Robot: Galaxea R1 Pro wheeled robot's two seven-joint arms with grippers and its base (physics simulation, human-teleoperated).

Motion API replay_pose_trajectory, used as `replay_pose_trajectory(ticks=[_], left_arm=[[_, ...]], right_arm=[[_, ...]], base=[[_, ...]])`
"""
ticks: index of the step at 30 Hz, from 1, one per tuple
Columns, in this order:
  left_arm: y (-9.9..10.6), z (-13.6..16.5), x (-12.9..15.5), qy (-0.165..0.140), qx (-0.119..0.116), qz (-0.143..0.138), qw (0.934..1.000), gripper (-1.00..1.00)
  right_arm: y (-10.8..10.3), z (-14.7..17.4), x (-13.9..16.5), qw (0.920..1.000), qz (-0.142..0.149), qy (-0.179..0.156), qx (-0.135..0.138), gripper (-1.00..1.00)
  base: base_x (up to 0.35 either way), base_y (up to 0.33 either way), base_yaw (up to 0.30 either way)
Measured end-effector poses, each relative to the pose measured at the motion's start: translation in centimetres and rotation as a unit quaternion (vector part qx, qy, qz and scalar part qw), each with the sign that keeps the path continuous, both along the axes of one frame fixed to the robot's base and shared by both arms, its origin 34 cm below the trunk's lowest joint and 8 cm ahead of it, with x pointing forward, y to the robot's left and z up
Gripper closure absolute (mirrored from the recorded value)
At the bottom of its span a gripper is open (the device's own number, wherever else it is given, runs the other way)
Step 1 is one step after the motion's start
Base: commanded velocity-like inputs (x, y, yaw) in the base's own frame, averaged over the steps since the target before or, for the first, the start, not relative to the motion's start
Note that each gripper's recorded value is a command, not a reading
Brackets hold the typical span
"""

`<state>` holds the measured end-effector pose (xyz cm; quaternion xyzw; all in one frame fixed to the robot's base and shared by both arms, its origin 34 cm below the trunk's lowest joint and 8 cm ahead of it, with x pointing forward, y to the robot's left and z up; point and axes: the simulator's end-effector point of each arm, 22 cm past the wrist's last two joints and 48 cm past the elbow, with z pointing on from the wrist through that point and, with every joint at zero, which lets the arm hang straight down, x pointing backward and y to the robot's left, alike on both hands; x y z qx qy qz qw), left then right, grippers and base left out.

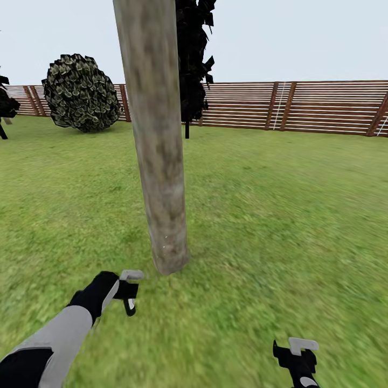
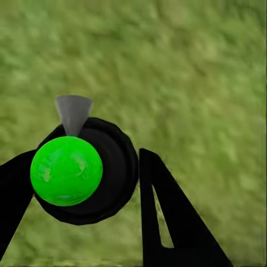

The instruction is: In the garden, pick up the pesticide atomizer on the floor and spray pesticide onto both trees until each tree trunk is fully covered.

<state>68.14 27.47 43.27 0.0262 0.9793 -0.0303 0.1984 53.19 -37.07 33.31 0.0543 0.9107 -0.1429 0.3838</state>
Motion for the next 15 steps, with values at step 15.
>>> replay_pose_trajectory(ticks=[15], left_arm=[[-2.3,6.2,4.0,0.015,-0.013,-0.001,0.9998,1.0]], right_arm=[[-0.3,0.1,0.0,1.0,-0.001,0.0,-0.002,-1.0]], base=[[0.0,0.0,0.0]])
